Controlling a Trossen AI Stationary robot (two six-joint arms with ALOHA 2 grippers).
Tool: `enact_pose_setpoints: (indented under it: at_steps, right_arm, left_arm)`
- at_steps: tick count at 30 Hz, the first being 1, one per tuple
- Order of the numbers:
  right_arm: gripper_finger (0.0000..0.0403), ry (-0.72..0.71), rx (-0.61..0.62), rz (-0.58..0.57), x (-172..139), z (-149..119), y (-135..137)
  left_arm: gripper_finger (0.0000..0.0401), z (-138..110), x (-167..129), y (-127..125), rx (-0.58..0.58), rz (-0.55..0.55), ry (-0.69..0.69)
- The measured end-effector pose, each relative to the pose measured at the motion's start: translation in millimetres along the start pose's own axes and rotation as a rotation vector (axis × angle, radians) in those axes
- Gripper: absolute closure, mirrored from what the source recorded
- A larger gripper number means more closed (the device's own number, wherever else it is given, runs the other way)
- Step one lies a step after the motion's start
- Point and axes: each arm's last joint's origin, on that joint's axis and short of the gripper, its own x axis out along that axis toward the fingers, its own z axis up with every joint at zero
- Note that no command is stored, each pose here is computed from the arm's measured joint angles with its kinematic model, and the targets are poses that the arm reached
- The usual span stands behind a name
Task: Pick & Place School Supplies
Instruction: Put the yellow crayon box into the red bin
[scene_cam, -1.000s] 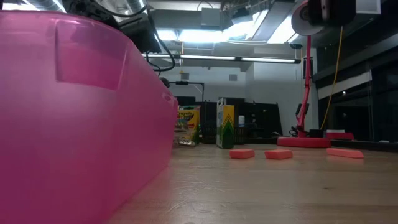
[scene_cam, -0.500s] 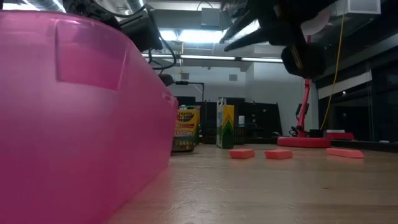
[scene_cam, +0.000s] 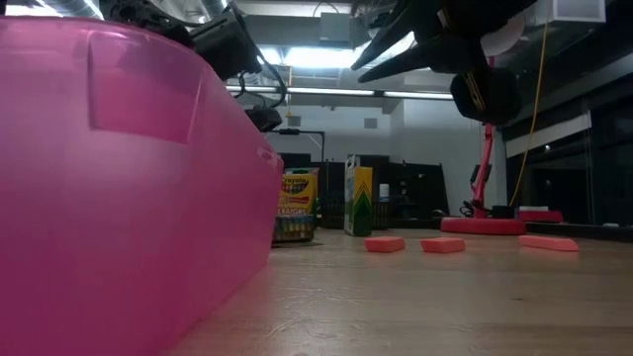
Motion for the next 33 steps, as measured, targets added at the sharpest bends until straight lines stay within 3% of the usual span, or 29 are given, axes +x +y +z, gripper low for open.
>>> enact_pose_setpoints:
  at_steps: [16, 25, 33]
  right_arm:
    - [0.0355, 0.056, -0.001, -0.059, 9, -1, -10]
    - [0.0355, 0.081, 0.036, -0.012, 29, -9, -13]
    - [0.0355, 0.117, 0.041, 0.026, 55, -3, -20]
  left_arm:
    - [0.0398, -3, 18, 6, -0.044, 0.076, -0.018]
    - [0.0398, -1, 15, 13, -0.072, 0.161, -0.074]
    - [0.0398, 0, 16, 14, -0.134, 0.164, -0.101]
